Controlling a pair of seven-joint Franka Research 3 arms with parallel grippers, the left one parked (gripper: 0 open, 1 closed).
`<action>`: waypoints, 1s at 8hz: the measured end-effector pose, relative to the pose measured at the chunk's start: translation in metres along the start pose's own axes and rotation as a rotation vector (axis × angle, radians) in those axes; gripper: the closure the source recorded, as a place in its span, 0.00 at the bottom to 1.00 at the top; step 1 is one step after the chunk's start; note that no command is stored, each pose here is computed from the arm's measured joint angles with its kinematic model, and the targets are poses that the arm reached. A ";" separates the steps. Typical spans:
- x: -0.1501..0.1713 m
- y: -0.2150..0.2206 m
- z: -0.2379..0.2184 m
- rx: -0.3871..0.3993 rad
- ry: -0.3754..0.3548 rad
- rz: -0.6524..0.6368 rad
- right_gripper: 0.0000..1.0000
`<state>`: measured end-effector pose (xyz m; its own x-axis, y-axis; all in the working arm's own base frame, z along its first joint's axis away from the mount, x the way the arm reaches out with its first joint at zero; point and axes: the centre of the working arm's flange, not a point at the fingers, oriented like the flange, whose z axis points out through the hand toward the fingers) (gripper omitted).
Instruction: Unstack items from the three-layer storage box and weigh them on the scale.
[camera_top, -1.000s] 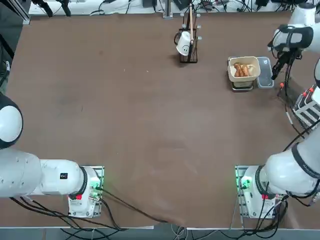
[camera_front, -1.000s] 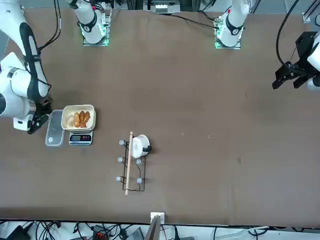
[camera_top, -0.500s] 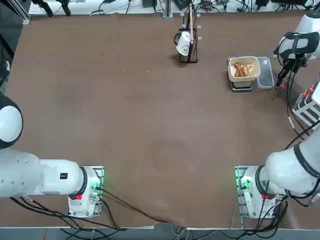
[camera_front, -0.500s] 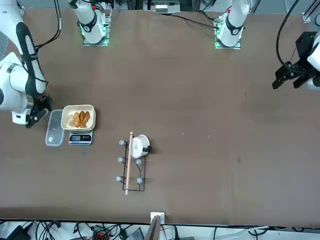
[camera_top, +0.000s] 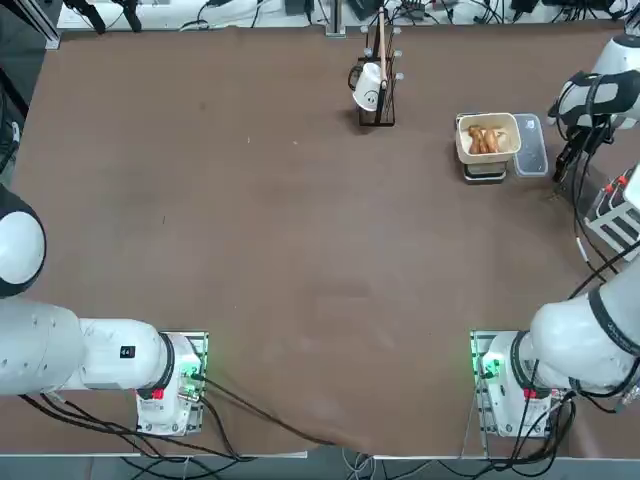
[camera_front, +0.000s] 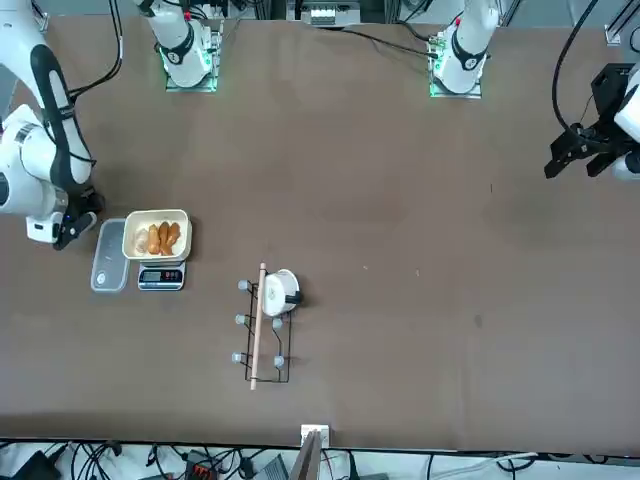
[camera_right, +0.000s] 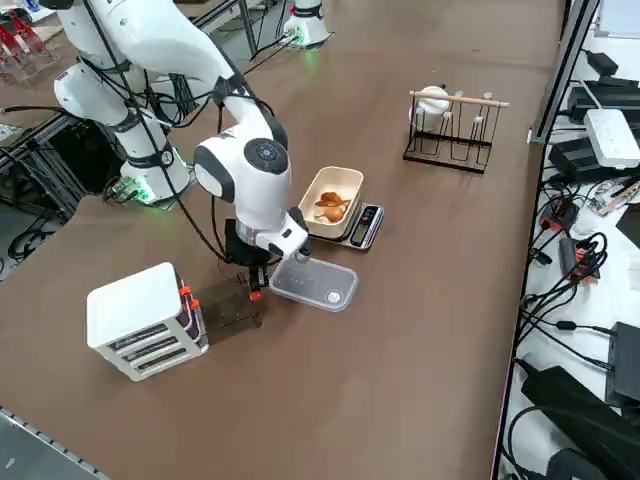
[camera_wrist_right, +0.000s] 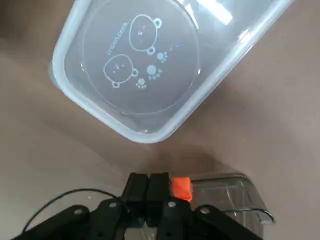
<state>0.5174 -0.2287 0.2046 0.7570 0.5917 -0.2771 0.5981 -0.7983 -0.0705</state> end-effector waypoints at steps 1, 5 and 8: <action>-0.007 0.004 0.001 -0.008 -0.013 0.001 0.98; -0.052 0.020 0.011 -0.009 -0.077 0.040 0.98; -0.075 0.026 0.019 0.005 -0.111 0.063 0.98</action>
<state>0.4712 -0.2959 0.2056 0.7592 0.5241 -0.3859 0.5485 -0.8344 -0.0542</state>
